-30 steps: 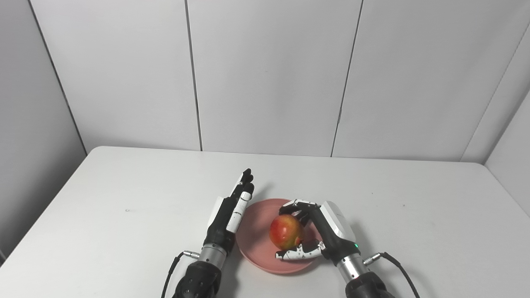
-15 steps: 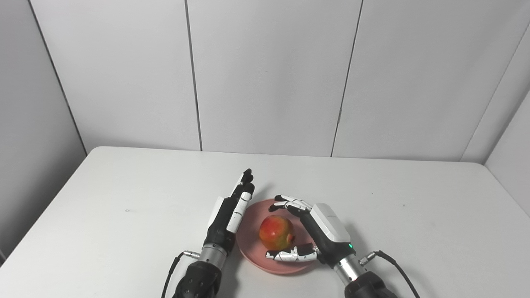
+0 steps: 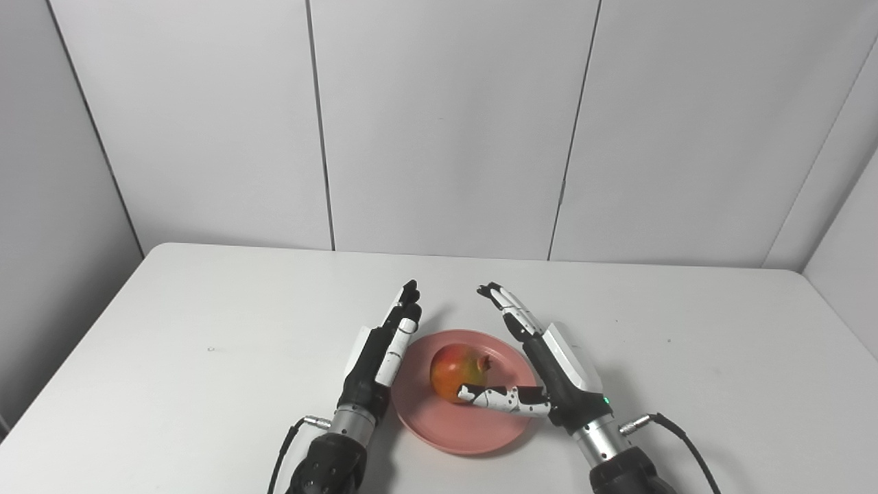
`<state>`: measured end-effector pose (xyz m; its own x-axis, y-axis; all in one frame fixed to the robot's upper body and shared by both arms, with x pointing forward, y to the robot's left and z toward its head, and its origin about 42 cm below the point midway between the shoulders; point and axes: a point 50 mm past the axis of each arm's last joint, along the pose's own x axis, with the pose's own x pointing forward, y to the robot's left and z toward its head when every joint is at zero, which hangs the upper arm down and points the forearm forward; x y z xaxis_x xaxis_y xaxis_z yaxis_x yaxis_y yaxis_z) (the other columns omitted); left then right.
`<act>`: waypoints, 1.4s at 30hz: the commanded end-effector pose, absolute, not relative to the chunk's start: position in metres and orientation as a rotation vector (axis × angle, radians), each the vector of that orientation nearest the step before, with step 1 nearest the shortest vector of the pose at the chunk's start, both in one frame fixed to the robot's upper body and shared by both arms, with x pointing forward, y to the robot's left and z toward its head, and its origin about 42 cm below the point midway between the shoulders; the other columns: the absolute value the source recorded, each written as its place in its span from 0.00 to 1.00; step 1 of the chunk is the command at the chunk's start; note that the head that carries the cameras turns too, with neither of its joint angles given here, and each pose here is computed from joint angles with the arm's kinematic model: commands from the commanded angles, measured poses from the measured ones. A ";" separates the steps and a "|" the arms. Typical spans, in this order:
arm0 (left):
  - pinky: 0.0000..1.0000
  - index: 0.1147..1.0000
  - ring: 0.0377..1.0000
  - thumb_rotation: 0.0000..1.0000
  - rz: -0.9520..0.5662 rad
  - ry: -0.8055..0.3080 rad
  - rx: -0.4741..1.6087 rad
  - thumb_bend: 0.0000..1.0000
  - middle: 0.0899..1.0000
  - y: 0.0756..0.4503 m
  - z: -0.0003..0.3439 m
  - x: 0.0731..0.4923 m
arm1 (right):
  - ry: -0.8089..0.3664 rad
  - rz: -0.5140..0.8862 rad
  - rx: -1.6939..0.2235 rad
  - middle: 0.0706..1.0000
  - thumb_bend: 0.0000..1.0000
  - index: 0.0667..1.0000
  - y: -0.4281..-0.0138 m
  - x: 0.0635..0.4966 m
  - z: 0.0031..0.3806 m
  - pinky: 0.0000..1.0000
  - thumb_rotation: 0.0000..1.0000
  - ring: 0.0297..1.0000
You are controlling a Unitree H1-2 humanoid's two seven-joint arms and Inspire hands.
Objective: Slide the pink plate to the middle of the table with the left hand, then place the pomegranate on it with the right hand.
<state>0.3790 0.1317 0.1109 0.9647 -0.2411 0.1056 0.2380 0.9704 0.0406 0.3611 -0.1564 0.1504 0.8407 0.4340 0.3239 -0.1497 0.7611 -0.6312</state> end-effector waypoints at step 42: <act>0.94 0.99 0.97 1.00 -0.158 -0.094 0.033 0.63 0.99 0.190 0.112 0.378 | -0.227 0.142 -0.065 1.00 0.54 1.00 -0.168 0.376 0.141 0.96 0.92 0.99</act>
<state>0.3780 0.1821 0.1101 0.9835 -0.1608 0.0833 0.1577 0.9866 0.0430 0.3634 -0.1727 0.1199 0.9769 0.1443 0.1579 -0.1307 0.9870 -0.0935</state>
